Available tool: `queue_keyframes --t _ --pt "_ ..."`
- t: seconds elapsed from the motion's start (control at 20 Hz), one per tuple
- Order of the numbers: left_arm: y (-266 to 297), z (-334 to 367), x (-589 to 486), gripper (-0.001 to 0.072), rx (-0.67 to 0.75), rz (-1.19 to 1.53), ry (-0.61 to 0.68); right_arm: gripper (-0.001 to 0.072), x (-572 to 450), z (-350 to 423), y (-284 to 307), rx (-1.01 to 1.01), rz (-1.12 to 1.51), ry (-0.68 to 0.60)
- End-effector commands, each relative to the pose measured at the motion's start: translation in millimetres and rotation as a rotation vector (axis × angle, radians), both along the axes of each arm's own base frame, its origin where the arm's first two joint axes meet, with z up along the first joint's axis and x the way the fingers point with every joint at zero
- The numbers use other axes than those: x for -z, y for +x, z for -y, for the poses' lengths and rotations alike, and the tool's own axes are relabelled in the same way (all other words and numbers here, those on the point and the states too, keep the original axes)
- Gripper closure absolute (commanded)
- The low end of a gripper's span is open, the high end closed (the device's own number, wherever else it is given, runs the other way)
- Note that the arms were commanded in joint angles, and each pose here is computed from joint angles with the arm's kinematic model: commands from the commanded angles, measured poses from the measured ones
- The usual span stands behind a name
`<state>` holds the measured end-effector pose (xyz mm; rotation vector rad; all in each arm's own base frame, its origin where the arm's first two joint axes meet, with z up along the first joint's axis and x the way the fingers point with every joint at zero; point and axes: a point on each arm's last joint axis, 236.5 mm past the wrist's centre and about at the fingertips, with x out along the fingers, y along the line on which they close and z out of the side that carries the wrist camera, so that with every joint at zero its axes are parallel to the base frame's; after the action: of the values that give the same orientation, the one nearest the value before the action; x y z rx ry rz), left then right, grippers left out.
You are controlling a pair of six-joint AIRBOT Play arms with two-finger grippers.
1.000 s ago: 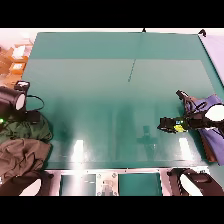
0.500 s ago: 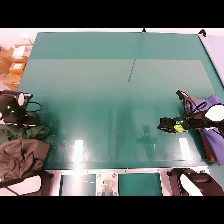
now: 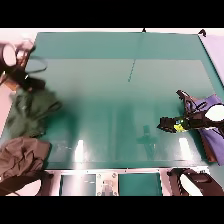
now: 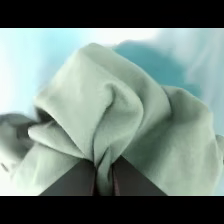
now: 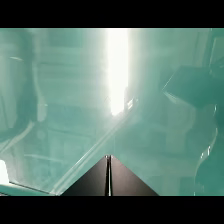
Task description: Fold the shirts.
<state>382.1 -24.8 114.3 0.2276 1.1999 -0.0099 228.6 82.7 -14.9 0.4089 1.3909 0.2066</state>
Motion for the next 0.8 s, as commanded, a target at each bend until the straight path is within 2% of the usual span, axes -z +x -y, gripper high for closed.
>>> queue_keyframes --t 0.0,0.1,0.25,0.3,0.35,0.4,0.5,0.65,0.75 --pt "-7 144 -77 0.0682 0.259 0.195 -0.270 0.0690 -1 0 3 0.007 0.014 0.001" --pt "-16 220 -79 0.0681 0.402 0.220 -0.392 0.0690 -1 0 3 0.007 0.013 0.001" --pt "-22 306 -42 0.0659 0.499 0.147 -0.529 0.0687 -1 0 3 0.007 0.013 0.001" --pt "-23 327 -23 0.0350 0.506 0.105 -0.561 0.0617 -1 0 3 0.007 0.013 0.001" --pt "-25 342 -1 0.0038 0.498 0.043 -0.590 0.0457 -1 0 3 0.007 0.014 0.001" --pt "-31 351 16 0.0008 0.486 -0.025 -0.621 0.0352 -1 0 3 0.006 0.013 0.001" --pt "-30 340 31 0.0008 0.483 -0.083 -0.599 0.0335 -3 1 4 0.004 0.014 -0.002" --pt "-7 285 20 0.0008 0.424 -0.115 -0.560 0.0323 -13 3 14 0.006 0.049 -0.010" --pt "11 240 22 0.0009 0.333 -0.143 -0.545 0.0204 -15 10 29 0.049 0.093 -0.013"
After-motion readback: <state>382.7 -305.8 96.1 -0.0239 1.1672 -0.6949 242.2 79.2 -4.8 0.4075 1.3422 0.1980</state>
